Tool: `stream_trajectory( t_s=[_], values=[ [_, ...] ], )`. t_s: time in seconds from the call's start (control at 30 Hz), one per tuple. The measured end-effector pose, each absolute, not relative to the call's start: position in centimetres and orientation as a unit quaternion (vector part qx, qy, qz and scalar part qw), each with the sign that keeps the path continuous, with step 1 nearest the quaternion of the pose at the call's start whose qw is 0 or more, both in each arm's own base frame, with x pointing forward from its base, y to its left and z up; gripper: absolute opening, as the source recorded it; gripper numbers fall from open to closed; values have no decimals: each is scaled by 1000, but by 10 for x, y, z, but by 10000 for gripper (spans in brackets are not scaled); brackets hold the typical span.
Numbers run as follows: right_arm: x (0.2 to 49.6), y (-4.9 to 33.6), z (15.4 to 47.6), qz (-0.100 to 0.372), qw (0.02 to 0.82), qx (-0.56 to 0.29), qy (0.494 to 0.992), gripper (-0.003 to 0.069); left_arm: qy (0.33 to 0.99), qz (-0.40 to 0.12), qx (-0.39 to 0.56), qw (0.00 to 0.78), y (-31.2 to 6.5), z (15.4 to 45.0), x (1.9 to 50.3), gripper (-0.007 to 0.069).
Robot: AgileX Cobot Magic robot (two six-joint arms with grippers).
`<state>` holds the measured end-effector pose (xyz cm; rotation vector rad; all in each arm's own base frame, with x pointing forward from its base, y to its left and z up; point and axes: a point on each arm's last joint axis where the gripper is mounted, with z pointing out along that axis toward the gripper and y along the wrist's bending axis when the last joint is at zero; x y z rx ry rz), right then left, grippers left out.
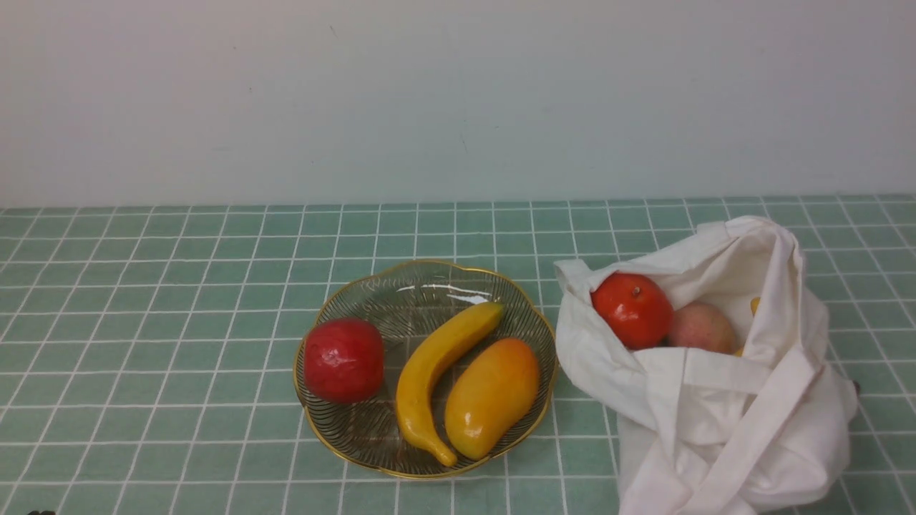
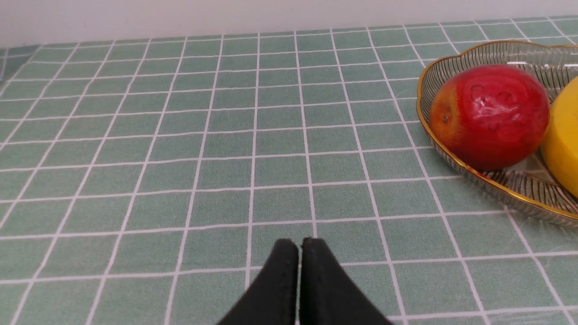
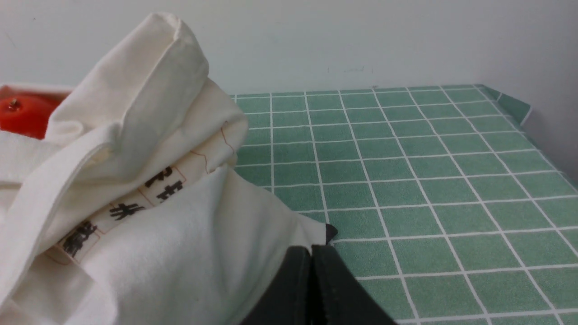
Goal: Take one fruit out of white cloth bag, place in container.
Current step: 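Reach into the cloth bag and grasp a fruit inside it with the right gripper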
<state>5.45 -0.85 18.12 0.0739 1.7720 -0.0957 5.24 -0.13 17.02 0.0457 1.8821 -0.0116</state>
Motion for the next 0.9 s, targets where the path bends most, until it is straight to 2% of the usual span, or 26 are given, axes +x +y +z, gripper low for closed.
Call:
stream_trajectory(
  t_s=[0.07, 0.17, 0.23, 0.33, 0.47, 0.9],
  values=[
    [55, -8, 183, -29, 641, 40, 766, -15, 808, -5, 20, 589, -1, 170, 52, -8],
    [57, -4, 190, 28, 677, 75, 732, -15, 808, -5, 20, 589, -1, 170, 52, -8],
    [57, -2, 205, 105, 729, 116, 667, -15, 808, -5, 20, 589, -1, 170, 52, -8],
    [55, -1, 218, 156, 768, 138, 606, -15, 808, -5, 20, 589, -1, 170, 52, -8],
    [52, -1, 227, 169, 795, 133, 567, -15, 808, -5, 20, 589, -1, 170, 52, -8],
    [52, -1, 227, 176, 794, 138, 565, -15, 808, -5, 20, 589, -1, 170, 52, -8]
  ],
)
